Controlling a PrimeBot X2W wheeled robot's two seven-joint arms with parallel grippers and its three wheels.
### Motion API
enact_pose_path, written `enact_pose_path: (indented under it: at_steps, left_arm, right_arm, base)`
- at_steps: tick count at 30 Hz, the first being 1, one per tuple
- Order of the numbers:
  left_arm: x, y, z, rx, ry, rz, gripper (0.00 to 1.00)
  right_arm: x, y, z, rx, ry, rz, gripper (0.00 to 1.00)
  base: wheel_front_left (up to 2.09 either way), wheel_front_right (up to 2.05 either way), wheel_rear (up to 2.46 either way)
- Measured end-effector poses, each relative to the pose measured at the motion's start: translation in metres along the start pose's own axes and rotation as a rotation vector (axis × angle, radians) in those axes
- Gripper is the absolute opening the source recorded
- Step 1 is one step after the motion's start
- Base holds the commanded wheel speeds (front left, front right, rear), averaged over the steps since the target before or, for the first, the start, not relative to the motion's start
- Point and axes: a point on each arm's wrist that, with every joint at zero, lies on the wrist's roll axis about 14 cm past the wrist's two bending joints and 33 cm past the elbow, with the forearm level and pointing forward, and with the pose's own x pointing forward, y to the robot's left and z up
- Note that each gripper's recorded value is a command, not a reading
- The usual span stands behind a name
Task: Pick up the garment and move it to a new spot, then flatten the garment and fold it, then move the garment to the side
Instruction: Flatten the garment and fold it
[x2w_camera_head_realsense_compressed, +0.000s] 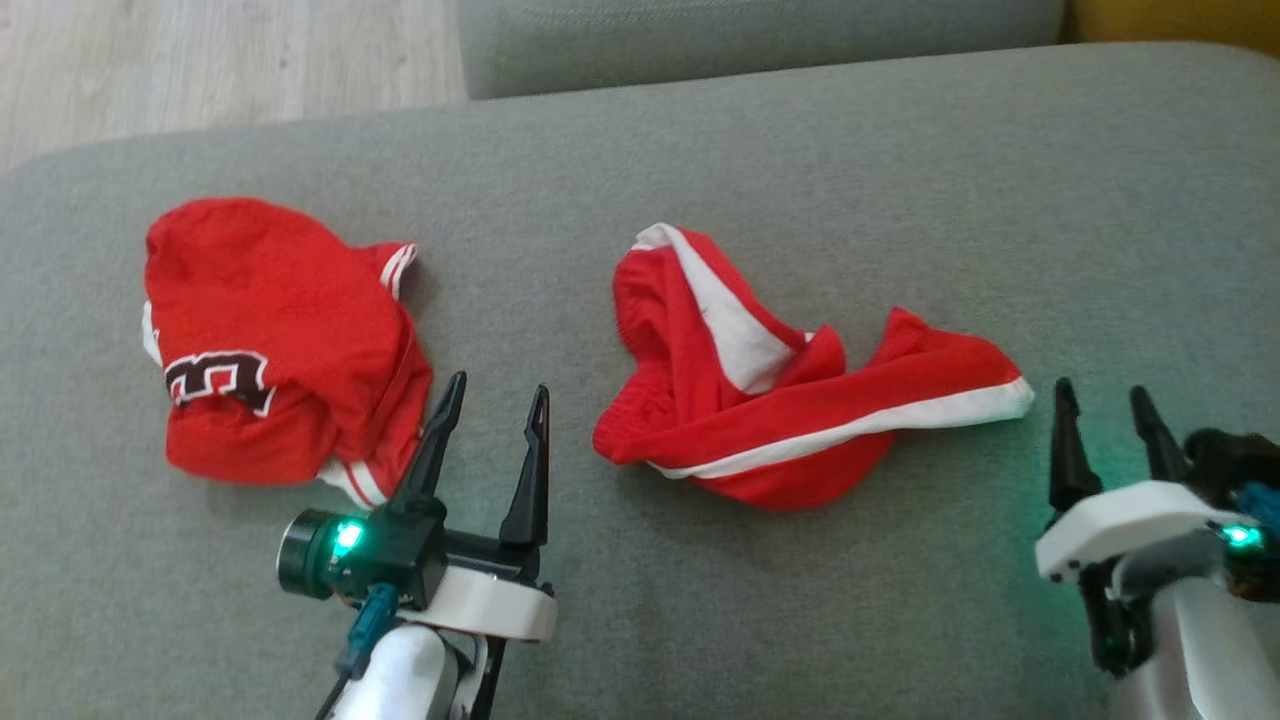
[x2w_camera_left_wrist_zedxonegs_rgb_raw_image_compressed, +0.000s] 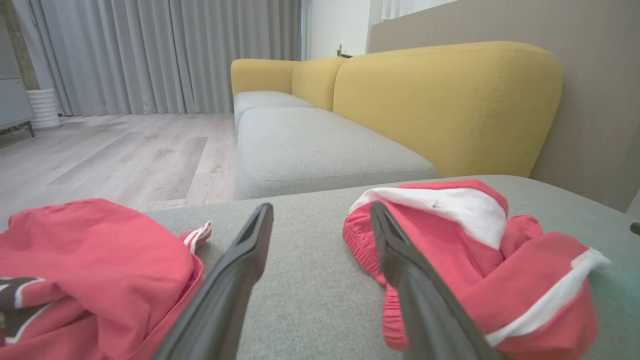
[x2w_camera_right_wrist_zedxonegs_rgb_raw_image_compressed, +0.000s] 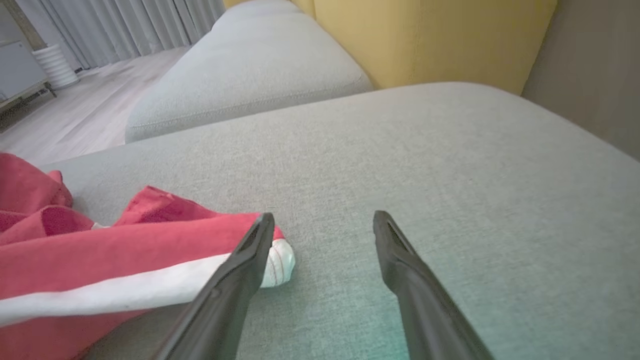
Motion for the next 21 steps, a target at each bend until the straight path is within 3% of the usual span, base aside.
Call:
enact_pose_path:
  at_steps: [18,19,20,21]
  left_arm:
    - [0.001,0.012,-0.007,0.015,0.019,0.023,1.0]
    - [0.001,0.012,-0.007,0.015,0.02,0.024,1.0]
    - [0.001,0.012,-0.007,0.015,0.021,0.024,1.0]
    - [0.001,0.012,-0.007,0.016,0.021,0.024,1.0]
  right_arm:
    - [0.026,0.025,-0.05,-0.071,0.212,0.063,1.0]
    - [0.026,0.026,-0.051,-0.072,0.215,0.065,0.96]
    - [0.027,0.028,-0.051,-0.074,0.218,0.07,0.45]
    - [0.027,0.029,-0.051,-0.076,0.22,0.075,0.18]
  base:
    - [0.0,0.0,0.0]
    - [0.0,0.0,0.0]
    - [0.0,0.0,0.0]
    - [0.0,0.0,0.0]
